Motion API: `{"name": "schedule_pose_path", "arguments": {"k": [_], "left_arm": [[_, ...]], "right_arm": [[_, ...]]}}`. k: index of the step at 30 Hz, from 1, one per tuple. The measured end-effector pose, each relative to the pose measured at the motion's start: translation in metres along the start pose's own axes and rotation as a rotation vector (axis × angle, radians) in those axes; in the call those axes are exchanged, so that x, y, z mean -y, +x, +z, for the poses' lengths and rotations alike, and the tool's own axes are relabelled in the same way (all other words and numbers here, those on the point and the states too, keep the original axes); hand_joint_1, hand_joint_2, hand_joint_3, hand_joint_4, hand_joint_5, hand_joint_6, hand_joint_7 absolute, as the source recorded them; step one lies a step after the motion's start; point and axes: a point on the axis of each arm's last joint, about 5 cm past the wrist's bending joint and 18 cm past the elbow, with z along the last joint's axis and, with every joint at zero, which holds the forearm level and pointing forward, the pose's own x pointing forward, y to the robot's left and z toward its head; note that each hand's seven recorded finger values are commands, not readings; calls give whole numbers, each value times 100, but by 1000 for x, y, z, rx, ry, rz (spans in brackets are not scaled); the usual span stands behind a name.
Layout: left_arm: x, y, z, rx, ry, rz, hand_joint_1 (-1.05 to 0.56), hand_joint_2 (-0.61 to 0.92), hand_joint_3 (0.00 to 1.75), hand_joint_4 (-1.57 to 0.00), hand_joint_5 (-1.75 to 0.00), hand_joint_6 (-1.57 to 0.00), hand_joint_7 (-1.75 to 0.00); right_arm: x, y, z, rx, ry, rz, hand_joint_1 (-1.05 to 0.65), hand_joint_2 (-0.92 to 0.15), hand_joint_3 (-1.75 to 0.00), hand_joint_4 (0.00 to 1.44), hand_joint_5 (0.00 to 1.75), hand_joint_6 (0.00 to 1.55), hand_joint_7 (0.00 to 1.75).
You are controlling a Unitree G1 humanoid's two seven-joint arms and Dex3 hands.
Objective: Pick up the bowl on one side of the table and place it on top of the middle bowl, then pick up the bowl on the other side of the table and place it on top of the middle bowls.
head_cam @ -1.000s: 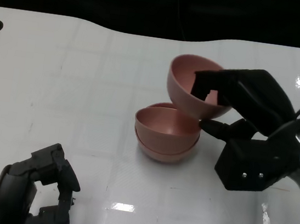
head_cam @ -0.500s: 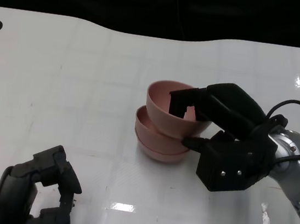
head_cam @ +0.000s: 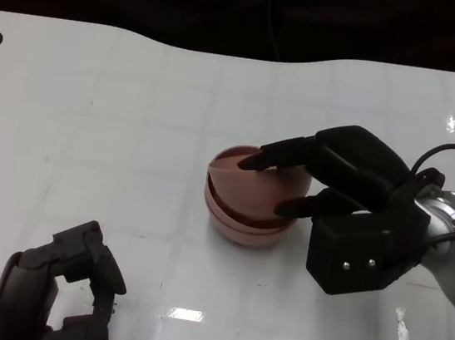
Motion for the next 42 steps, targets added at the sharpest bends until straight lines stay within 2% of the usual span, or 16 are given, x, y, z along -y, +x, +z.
{"name": "schedule_pose_path", "arguments": {"k": [5,14,22,25,28,29,30,32,34,37,39,41,42], "left_arm": [[0,0,0,1,2,-1,-3,36,146,-95,-175,-86,-157],[0,1,1,3,-4,0,-2,36,146,-95,-175,-86,-158],[1,1,1,3,-4,-3,0,36,148,-96,-175,-86,-159],[1,1,1,4,-5,-4,0,36,148,-96,-175,-85,-160],[1,1,1,4,-6,-5,0,36,149,-96,-175,-85,-160],[2,2,1,6,-6,-7,-1,35,149,-96,-175,-85,-160],[1,2,1,7,-6,-6,-2,35,149,-95,-175,-85,-160],[0,2,0,4,0,-4,-2,34,150,-95,-175,-85,-160],[-2,2,-1,0,9,-5,-3,34,150,-95,-175,-85,-159],[-2,6,0,11,8,-9,-2,34,150,-95,-175,-85,-159],[-3,6,-1,13,8,-8,-2,34,149,-95,-175,-85,-159],[-3,5,-1,7,9,-8,-2,34,149,-95,-175,-85,-159],[-3,4,-2,5,9,-7,-1,34,150,-95,-175,-86,-157]], "right_arm": [[1,-10,2,13,-11,-32,-63,-92,-20,41,12,40,0],[-3,-38,0,2,21,-135,-63,-92,-20,33,10,35,0],[-16,-76,3,13,112,-245,-52,-92,-11,43,22,48,7],[-20,-83,4,17,120,-250,-51,-92,-10,44,24,49,7],[-19,-85,3,15,117,-261,-51,-92,-10,43,25,49,7],[-19,-88,3,16,126,-276,-45,-91,-8,47,30,53,10],[-22,-93,3,24,149,-302,-39,-91,-5,47,41,57,11],[-34,-106,4,21,200,-334,-35,-92,-3,40,60,60,12],[-46,-117,4,-1,245,-345,-25,-91,-2,48,74,70,17],[-59,-122,3,25,299,-413,-14,-91,-2,66,89,87,27],[-68,-121,2,42,331,-470,-6,-91,-2,73,101,94,36],[-76,-121,1,53,355,-503,-4,-90,-3,74,107,95,40],[-78,-121,0,59,364,-515,0,-90,-6,78,116,99,47]]}}
